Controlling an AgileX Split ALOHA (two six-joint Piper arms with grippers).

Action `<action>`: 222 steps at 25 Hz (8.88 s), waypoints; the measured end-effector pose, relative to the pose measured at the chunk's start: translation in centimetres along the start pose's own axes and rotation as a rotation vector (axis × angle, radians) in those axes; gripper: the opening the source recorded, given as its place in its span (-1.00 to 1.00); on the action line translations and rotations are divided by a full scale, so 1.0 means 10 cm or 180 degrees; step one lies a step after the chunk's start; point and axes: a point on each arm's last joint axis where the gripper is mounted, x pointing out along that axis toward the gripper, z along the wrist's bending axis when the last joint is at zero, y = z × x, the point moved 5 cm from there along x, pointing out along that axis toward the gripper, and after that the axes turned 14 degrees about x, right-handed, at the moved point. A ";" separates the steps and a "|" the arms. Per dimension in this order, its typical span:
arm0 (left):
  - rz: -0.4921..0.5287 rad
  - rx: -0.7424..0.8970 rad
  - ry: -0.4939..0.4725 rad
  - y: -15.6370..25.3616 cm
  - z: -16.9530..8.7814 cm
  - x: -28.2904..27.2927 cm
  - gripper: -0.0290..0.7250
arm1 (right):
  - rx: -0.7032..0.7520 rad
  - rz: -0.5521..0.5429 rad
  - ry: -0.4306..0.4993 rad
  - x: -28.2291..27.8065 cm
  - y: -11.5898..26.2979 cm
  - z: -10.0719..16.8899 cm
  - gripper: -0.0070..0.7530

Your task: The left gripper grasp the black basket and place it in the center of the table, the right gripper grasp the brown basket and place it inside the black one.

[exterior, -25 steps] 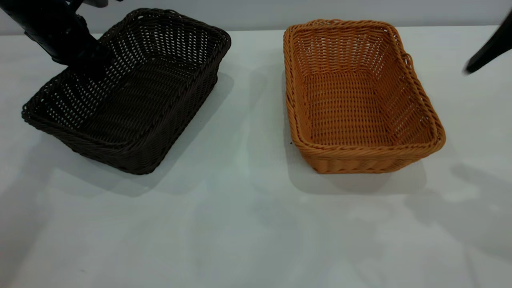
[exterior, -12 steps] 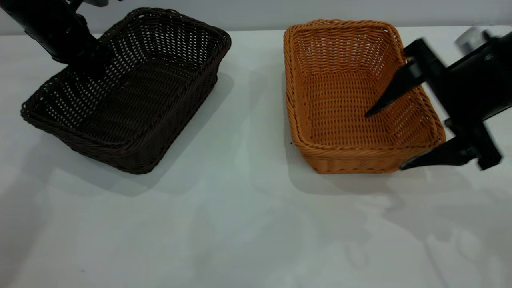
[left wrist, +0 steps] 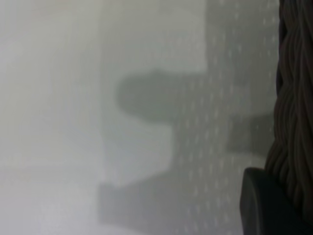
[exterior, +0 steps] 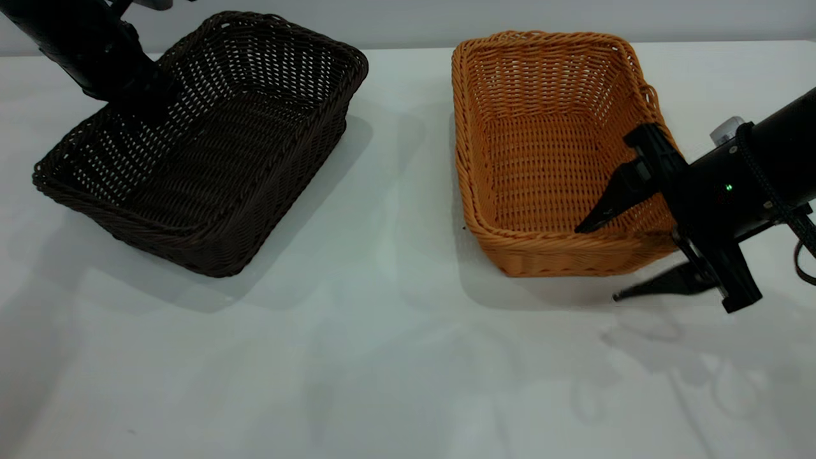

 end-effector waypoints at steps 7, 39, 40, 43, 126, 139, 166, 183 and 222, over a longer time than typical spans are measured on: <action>-0.0002 0.0000 -0.0002 0.00 0.00 0.00 -0.71 | 0.0026 -0.0117 -0.0178 0.00 -0.06 0.09 -0.63; -0.0356 0.2987 0.0269 -0.78 -1.23 -0.13 -0.71 | -0.1308 0.0336 -0.1450 -1.07 -0.76 1.35 -0.80; -0.0371 0.3071 0.0289 -0.80 -1.28 -0.14 -0.71 | -0.1321 0.0333 -0.1446 -1.07 -0.76 1.36 -0.80; -0.0419 0.3343 0.0342 -0.85 -1.48 -0.14 -0.71 | -0.1345 0.0328 -0.1444 -1.08 -0.76 1.37 -0.80; -0.0625 -0.0365 -0.0002 -0.44 0.39 -1.41 0.14 | -0.2827 0.1373 0.0187 -0.29 1.04 1.19 -0.80; -0.0627 -0.0367 -0.0001 -0.44 0.39 -1.41 0.14 | -0.3371 0.1542 0.0576 -0.16 1.53 1.05 -0.80; -0.0595 -0.0374 0.0054 -0.43 0.37 -1.41 0.14 | -0.3182 0.1148 0.0732 0.17 1.32 1.01 -0.80; -0.0570 -0.0371 0.0088 -0.42 0.35 -1.41 0.14 | -0.3010 0.1056 0.0810 0.20 0.94 1.01 -0.80; -0.0541 -0.0373 0.0132 -0.41 0.33 -1.41 0.14 | -0.3692 0.0851 0.1232 -0.02 0.67 1.21 0.58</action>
